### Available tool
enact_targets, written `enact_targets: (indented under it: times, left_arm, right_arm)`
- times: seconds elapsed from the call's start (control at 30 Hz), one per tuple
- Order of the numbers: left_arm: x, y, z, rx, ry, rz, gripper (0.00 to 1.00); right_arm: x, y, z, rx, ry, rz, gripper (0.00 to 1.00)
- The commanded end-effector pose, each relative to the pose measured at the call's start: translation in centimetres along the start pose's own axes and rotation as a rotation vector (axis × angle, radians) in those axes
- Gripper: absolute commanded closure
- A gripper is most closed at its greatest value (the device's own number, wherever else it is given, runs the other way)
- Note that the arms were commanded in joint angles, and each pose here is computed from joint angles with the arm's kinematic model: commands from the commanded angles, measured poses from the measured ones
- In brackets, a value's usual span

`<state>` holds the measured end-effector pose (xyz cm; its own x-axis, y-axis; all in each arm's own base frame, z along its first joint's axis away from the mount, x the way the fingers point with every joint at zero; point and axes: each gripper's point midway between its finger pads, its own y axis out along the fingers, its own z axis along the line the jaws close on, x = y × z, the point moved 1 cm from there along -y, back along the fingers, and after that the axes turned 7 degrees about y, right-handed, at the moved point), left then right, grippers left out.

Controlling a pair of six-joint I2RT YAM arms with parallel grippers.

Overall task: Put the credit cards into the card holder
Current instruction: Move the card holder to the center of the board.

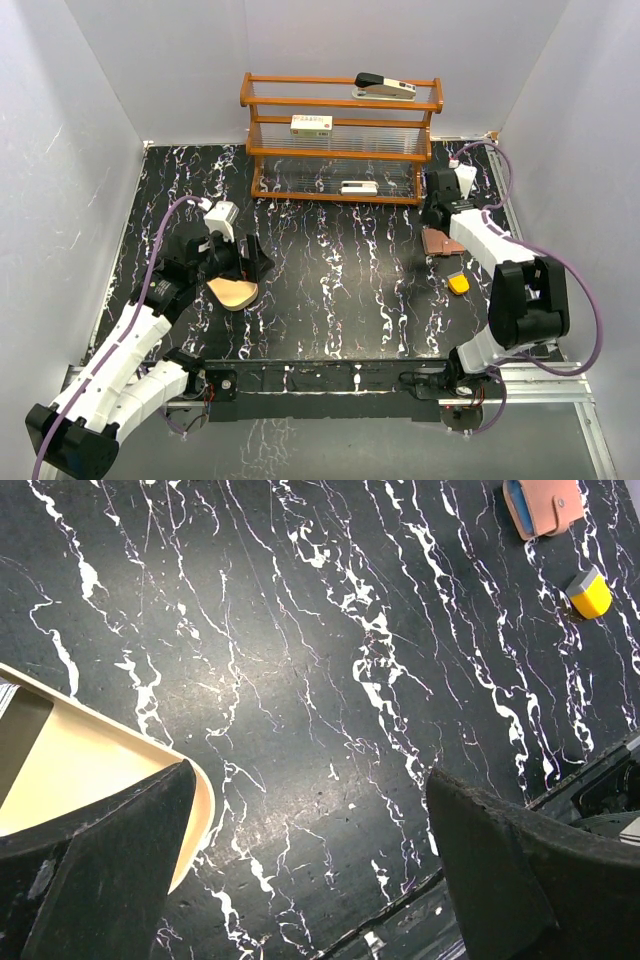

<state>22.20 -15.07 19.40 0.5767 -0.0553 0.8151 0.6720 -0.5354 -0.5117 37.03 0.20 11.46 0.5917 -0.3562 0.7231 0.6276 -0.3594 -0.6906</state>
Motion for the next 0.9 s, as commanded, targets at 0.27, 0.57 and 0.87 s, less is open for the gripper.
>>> enact_targets:
  times: [0.27, 0.57, 0.87]
  left_arm:
    - [0.0, -0.7, 1.5, 0.089, 0.024, -0.007, 0.01]
    - [0.0, -1.0, 1.5, 0.089, 0.037, -0.033, 0.01]
    - [-0.5, -0.5, 1.5, 0.080, 0.035, 0.010, 0.01]
  right_arm:
    - [2.6, 4.2, -1.3, 0.061, 0.024, 0.034, 0.48]
    - [-0.8, 6.5, -1.8, 0.069, 0.033, 0.155, 0.48]
    - [-3.7, 6.4, -1.2, 0.123, 0.037, 0.258, 0.48]
